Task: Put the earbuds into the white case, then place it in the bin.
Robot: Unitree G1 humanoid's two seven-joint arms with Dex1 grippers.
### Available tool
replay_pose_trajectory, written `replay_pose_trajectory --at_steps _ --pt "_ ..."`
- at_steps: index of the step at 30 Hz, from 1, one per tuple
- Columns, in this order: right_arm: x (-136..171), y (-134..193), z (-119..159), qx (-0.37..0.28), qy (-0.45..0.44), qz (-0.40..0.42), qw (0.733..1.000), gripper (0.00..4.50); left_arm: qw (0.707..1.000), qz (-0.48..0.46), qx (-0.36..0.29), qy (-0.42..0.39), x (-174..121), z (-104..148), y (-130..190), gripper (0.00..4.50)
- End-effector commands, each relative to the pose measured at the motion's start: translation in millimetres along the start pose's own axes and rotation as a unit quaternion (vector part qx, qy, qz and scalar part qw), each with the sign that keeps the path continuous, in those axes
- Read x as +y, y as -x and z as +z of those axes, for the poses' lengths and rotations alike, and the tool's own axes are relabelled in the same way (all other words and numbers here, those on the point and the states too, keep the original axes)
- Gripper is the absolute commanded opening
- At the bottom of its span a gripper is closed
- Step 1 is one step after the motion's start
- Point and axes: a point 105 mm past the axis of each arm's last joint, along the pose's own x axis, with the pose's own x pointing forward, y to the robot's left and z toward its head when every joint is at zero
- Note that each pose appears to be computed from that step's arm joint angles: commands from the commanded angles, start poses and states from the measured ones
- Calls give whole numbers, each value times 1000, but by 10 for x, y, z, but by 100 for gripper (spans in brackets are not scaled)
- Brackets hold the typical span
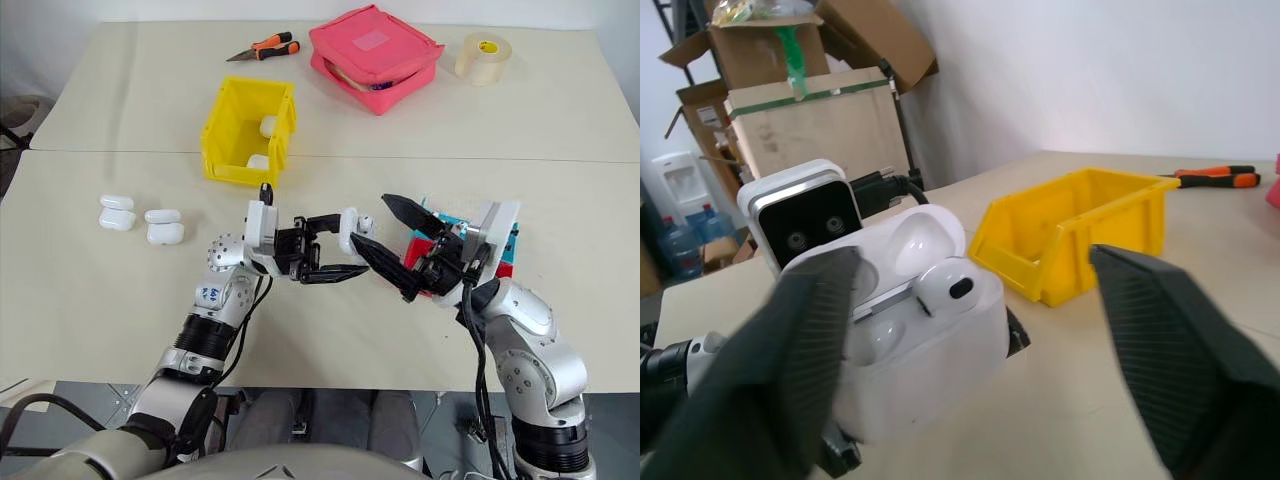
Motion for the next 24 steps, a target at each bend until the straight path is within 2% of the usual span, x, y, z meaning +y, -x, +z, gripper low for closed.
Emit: replay_pose_trajectory --at_steps 1,4,7,11,17,24 --pt "44 6 80 -1 13 15 1000 444 999 -4 -24 -27 30 128 -84 271" --pt "2 95 160 5 34 3 999 444 999 3 -18 -29 36 113 -48 271" --pt "-62 336 252 34 64 -24 997 444 999 13 -5 -30 52 90 49 271" --pt "-170 769 245 115 112 -67 985 444 999 17 13 -32 48 71 179 271" --pt "-325 1524 189 248 163 -127 947 444 999 20 24 -39 34 104 289 271" --pt "-436 1743 238 299 176 -139 928 444 998 18 30 -47 8 148 345 271"
